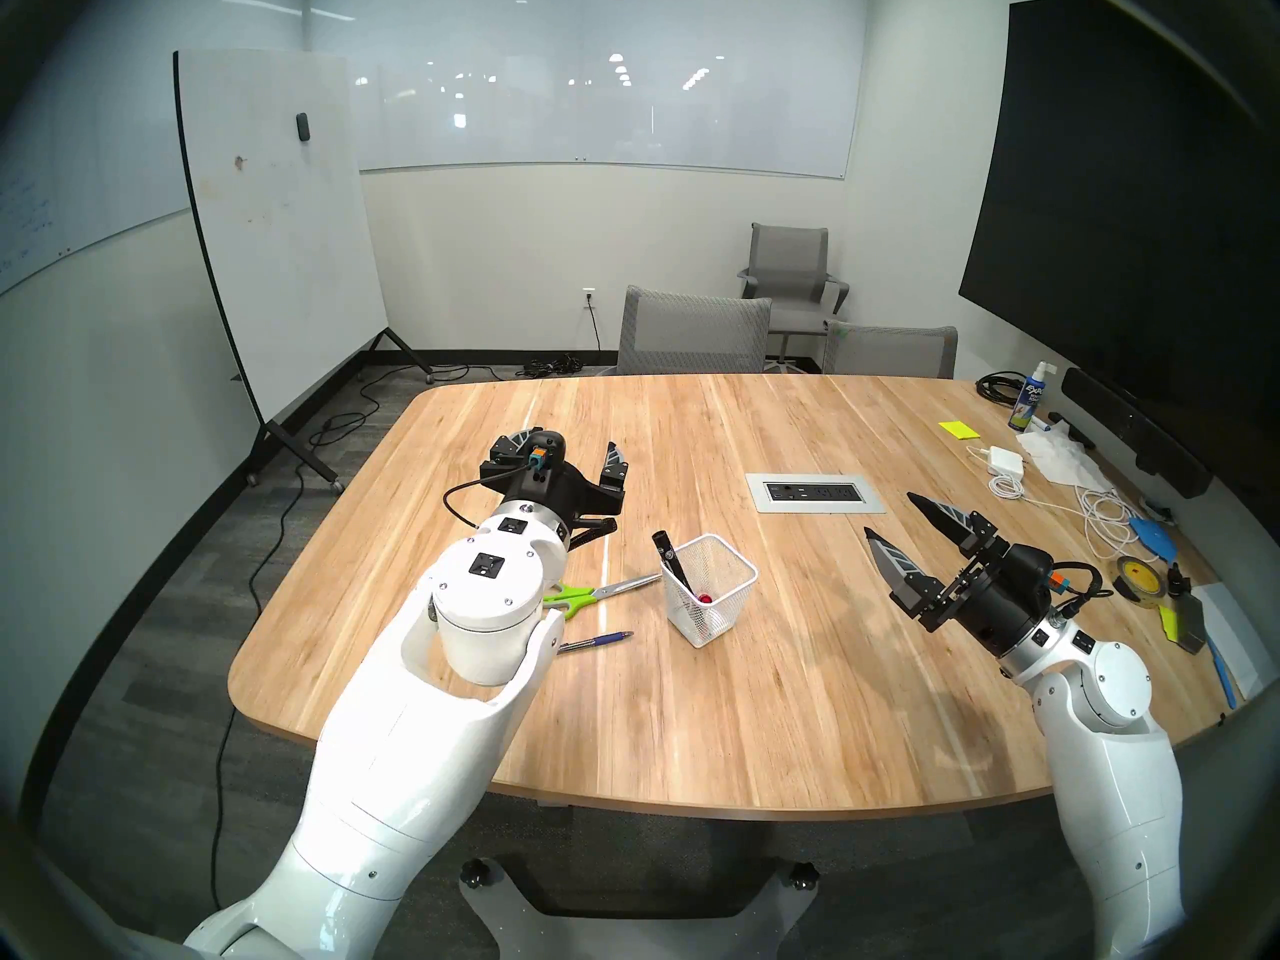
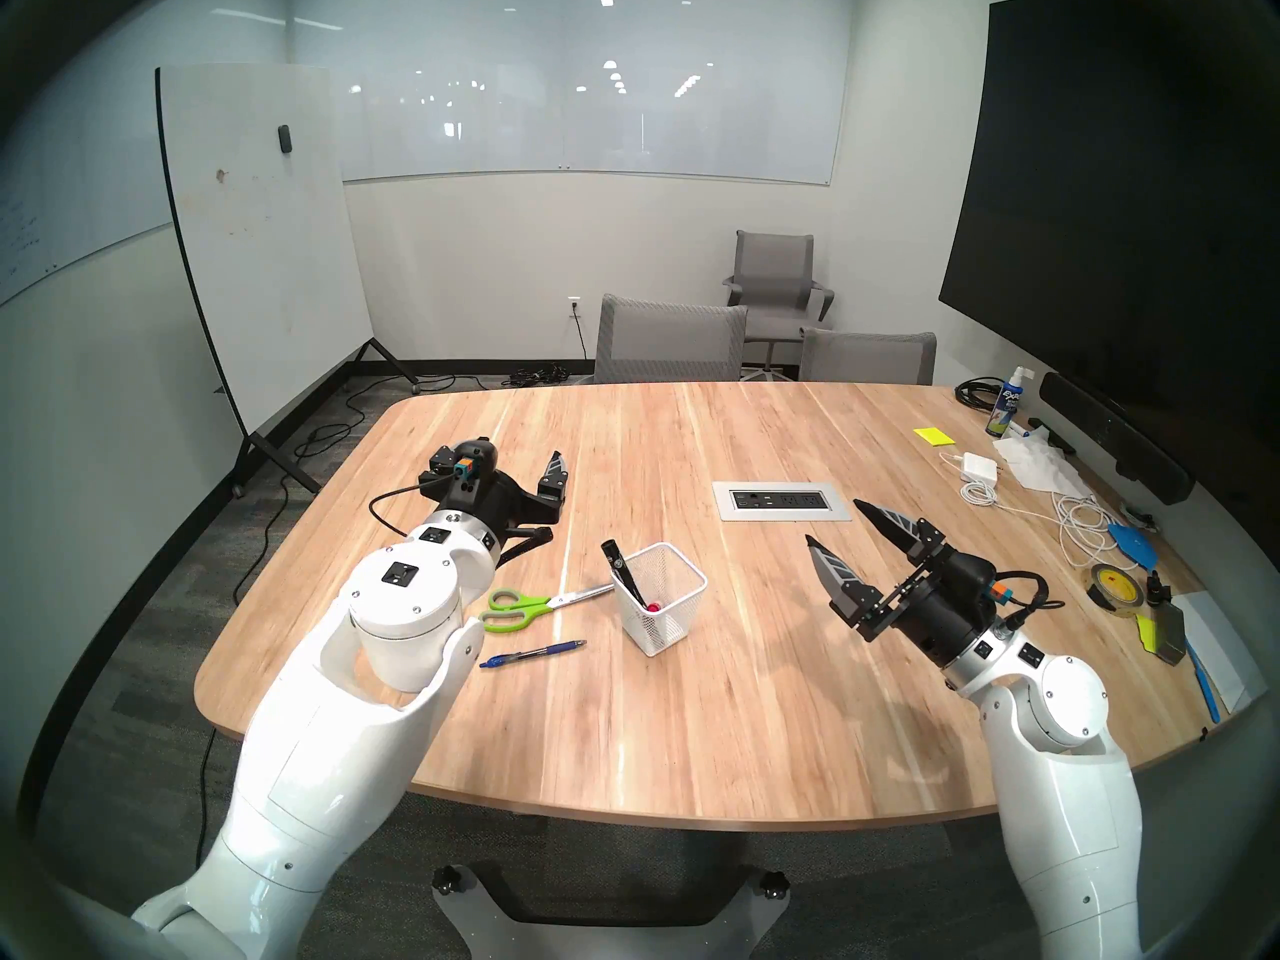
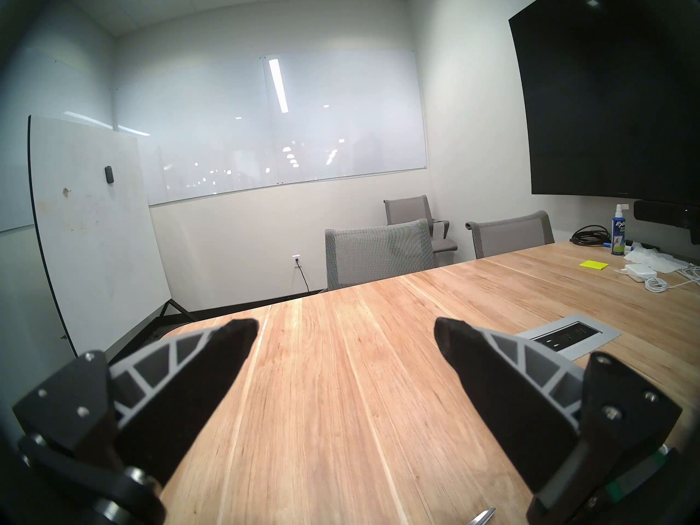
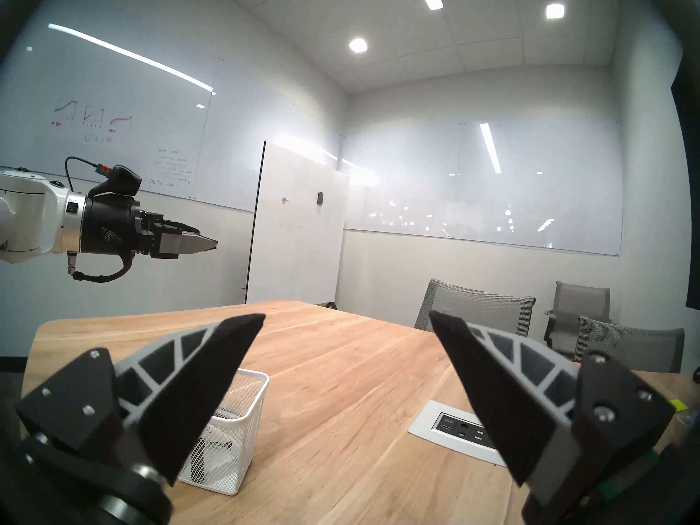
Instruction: Place the pen, the marker, and the scissors into the pen holder
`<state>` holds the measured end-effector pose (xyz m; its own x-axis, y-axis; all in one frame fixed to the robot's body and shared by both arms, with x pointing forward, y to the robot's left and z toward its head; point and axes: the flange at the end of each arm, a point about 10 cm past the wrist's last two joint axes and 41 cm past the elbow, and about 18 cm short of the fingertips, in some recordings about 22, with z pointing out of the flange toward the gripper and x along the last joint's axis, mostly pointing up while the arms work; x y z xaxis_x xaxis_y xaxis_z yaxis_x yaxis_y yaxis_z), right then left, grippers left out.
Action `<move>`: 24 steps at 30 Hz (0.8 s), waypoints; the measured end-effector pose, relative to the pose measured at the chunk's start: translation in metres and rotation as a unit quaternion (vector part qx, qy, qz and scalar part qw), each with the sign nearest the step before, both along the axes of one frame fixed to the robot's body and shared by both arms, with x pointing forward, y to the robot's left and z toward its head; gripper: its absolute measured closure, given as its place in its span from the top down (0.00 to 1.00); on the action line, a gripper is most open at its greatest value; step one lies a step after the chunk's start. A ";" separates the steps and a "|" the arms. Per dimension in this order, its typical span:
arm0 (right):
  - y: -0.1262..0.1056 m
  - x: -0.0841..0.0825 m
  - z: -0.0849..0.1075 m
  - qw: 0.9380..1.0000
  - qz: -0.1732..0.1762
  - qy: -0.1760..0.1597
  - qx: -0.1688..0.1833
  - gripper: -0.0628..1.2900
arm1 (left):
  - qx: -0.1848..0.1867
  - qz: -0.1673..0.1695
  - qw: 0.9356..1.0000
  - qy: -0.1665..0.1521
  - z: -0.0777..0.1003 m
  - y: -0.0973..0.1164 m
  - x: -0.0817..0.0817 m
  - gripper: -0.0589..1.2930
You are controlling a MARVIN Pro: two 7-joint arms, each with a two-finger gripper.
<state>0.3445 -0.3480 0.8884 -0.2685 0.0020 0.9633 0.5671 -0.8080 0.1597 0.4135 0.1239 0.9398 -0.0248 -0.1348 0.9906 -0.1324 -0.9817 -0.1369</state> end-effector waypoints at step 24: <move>-0.001 0.000 0.001 1.000 -0.004 -0.003 -0.001 0.95 | 0.000 0.000 1.000 0.000 0.000 0.000 0.000 0.99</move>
<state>0.3449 -0.3494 0.8893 -0.2741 0.0054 0.9617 0.5600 -0.8121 0.1641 0.4135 0.1239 0.9399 -0.0249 -0.1348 0.9906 -0.1324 -0.9817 -0.1369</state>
